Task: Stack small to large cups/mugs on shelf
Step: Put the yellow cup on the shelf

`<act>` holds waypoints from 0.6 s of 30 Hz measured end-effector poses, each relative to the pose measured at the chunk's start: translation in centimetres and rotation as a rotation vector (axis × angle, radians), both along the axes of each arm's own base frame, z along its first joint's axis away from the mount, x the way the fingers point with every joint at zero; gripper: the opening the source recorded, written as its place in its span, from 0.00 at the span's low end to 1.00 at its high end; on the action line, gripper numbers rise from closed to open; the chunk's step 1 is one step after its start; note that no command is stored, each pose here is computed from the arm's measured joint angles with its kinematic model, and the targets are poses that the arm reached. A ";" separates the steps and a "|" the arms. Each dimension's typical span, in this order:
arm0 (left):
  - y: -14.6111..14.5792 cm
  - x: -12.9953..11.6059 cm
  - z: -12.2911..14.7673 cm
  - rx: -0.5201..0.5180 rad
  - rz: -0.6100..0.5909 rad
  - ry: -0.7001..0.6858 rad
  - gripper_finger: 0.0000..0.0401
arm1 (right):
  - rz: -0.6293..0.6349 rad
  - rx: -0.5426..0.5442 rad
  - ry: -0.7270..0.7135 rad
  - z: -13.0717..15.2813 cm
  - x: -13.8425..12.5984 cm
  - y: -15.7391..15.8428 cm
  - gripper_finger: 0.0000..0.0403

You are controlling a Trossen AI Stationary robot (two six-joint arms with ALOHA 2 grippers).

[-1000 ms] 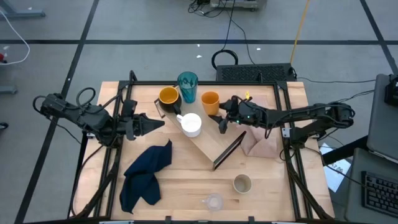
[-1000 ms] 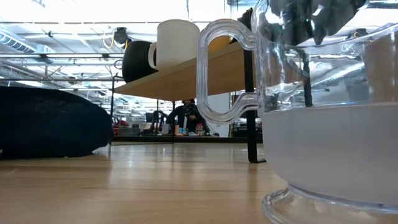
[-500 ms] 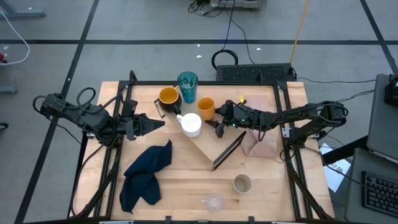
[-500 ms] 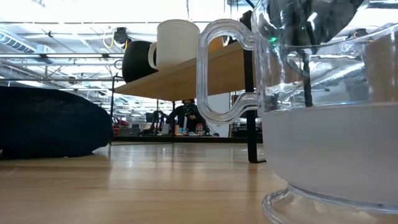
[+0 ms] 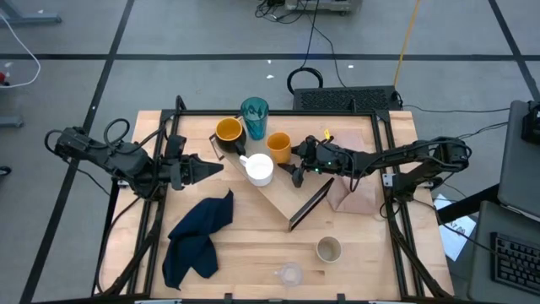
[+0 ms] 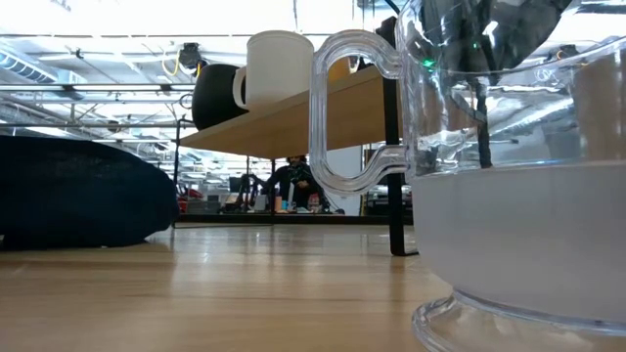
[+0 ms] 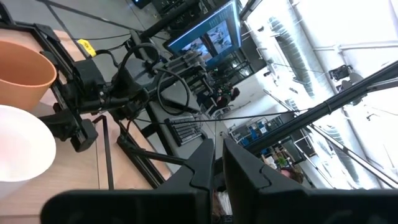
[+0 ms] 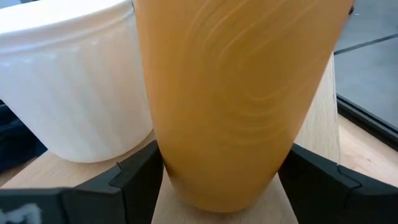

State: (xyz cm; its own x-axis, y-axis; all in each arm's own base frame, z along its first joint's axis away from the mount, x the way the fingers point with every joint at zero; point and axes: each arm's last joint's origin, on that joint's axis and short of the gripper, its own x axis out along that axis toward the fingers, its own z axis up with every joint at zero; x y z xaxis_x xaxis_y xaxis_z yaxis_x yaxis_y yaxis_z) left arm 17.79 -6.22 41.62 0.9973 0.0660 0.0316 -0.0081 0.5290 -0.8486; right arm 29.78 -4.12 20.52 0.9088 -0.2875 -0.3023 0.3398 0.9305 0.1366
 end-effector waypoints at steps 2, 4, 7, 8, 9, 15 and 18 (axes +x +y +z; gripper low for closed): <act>0.0 0.0 0.0 -0.001 0.000 0.000 0.08 | -0.002 0.006 -0.002 0.0 0.0 0.0 0.69; 0.0 0.0 0.0 -0.002 0.000 -0.001 0.08 | -0.006 0.018 -0.005 0.0 0.0 0.0 0.71; 0.0 0.0 0.0 -0.002 -0.001 0.000 0.08 | -0.006 0.019 -0.006 0.0 0.0 0.0 0.74; 0.0 0.0 0.0 -0.002 -0.001 0.000 0.08 | -0.007 0.018 -0.005 0.0 0.0 0.0 0.74; 0.0 0.0 0.0 -0.002 -0.001 0.000 0.08 | -0.007 0.018 -0.003 0.0 0.0 0.0 0.75; 0.0 0.0 0.0 -0.002 -0.001 0.000 0.08 | -0.009 0.025 0.005 -0.2 0.0 0.0 0.75; 0.0 0.0 0.0 -0.002 -0.002 0.000 0.08 | -0.010 0.025 0.000 -0.1 0.0 0.0 0.75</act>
State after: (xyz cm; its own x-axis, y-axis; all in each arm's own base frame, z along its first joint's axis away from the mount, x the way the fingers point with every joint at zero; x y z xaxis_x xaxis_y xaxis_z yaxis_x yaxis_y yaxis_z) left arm 17.79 -6.23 41.61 0.9974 0.0643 0.0313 -0.0074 0.5277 -0.8494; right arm 29.76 -4.12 20.40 0.9061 -0.2886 -0.3094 0.3487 0.9235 0.1596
